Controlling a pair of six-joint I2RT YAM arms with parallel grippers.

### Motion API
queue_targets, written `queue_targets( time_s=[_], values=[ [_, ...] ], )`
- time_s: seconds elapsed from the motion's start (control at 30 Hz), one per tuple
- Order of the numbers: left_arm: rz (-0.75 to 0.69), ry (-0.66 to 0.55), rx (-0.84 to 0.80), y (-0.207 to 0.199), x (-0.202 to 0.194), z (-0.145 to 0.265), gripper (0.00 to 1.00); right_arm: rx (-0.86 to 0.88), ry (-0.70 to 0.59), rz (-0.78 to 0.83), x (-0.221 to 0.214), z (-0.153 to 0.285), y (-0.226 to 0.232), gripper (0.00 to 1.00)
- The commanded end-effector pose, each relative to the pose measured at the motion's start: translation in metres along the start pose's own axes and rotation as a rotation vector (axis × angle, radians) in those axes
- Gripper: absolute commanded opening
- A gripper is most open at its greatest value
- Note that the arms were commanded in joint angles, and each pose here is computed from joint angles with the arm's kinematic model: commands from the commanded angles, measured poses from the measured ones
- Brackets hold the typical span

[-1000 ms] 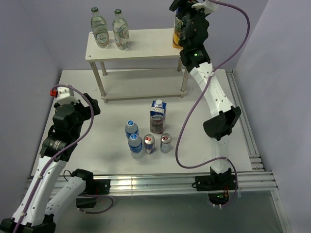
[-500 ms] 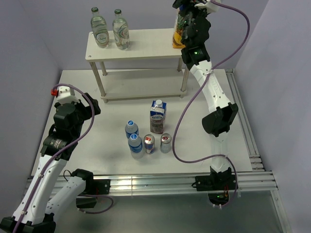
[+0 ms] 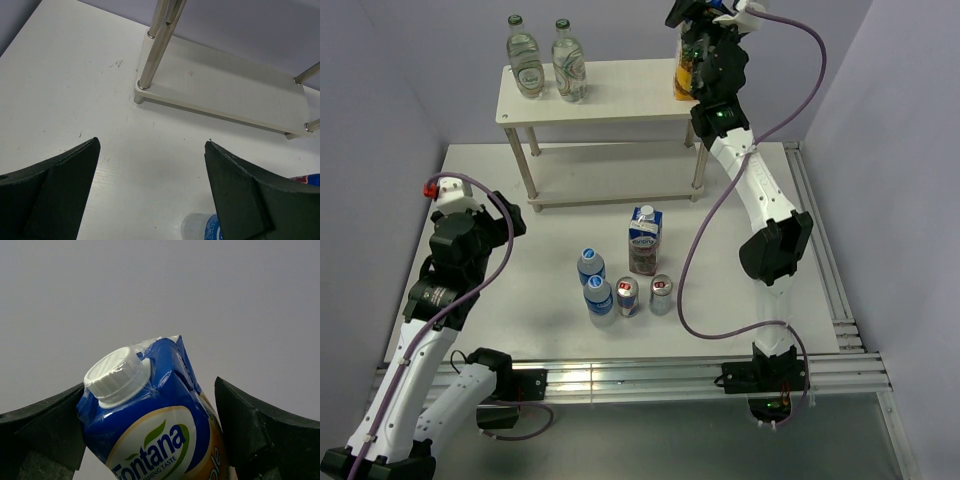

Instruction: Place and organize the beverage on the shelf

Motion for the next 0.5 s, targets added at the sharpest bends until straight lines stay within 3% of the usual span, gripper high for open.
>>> queue_targets(
  time_s=[0.0,0.47],
  values=[
    [0.013,-0.040,0.003,0.002,0.009,0.002,0.92,-0.090,0.173,0.095,-0.052,0.017,-0.031,1.00],
    [0.018,-0.048,0.005,0.003,0.012,0.004,0.92,-0.070,0.171,0.126,-0.028,0.030,-0.014,1.00]
  ],
)
Point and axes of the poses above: each gripper's point midway between its finger pads, its own z axis back along the fingers, its own y axis along the line the jaws close on, x = y × z, the point moved 1 cm from there along z, back along the fingers, and after that the axes turned 13 degrees about -z, right-handed, at the moved point
